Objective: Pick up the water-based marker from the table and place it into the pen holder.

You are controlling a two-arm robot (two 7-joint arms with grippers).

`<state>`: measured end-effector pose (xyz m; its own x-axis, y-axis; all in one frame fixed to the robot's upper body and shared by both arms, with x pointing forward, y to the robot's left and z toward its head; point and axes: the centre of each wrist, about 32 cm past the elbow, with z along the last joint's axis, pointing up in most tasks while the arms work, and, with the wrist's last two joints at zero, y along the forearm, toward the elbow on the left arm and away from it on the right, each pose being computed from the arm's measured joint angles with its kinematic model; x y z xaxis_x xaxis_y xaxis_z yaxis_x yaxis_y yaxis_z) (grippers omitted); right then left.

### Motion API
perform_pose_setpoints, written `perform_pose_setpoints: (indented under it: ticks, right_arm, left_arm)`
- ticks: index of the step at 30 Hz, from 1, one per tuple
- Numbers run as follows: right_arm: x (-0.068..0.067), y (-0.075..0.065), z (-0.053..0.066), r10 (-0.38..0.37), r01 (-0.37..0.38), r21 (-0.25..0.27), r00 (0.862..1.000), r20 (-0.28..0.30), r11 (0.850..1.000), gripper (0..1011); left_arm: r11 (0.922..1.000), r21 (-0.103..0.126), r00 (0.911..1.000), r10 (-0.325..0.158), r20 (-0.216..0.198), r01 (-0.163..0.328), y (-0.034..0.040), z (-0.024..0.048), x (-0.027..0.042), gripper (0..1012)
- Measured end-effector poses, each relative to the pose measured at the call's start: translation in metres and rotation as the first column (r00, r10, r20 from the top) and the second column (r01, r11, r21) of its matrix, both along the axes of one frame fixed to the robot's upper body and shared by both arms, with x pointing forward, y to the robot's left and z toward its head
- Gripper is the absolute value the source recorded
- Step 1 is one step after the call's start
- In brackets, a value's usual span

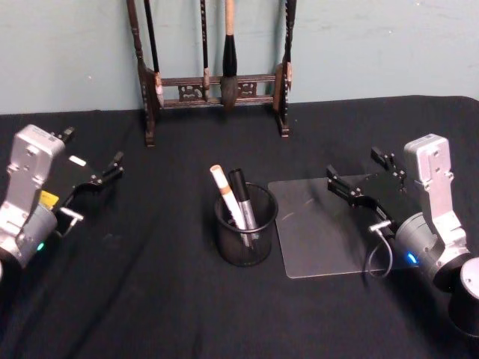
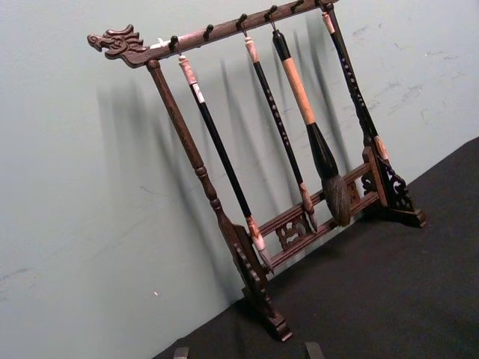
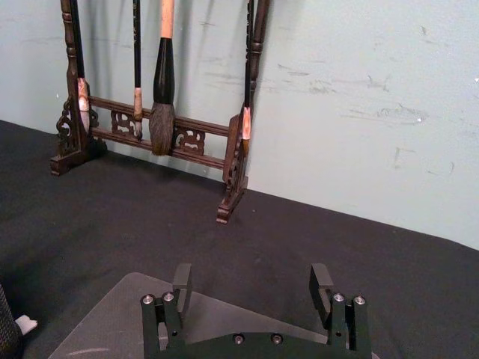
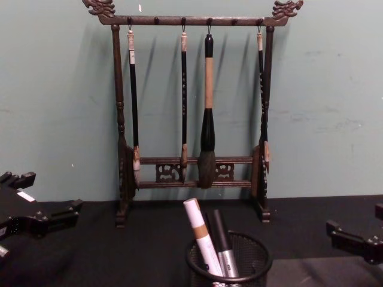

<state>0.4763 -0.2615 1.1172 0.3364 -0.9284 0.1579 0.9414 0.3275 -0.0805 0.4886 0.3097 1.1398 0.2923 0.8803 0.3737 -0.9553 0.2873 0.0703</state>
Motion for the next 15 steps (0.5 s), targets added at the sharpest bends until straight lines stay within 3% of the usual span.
perform_pose_setpoints:
  ticks: [15]
  right_arm:
    - [0.0,0.0001,0.0003,0.001,-0.001,0.002,1.0,0.002,1.0,1002]
  left_arm:
    - [1.0,0.0,1.0,0.0,0.0,0.0,0.0,0.0,0.0,1001]
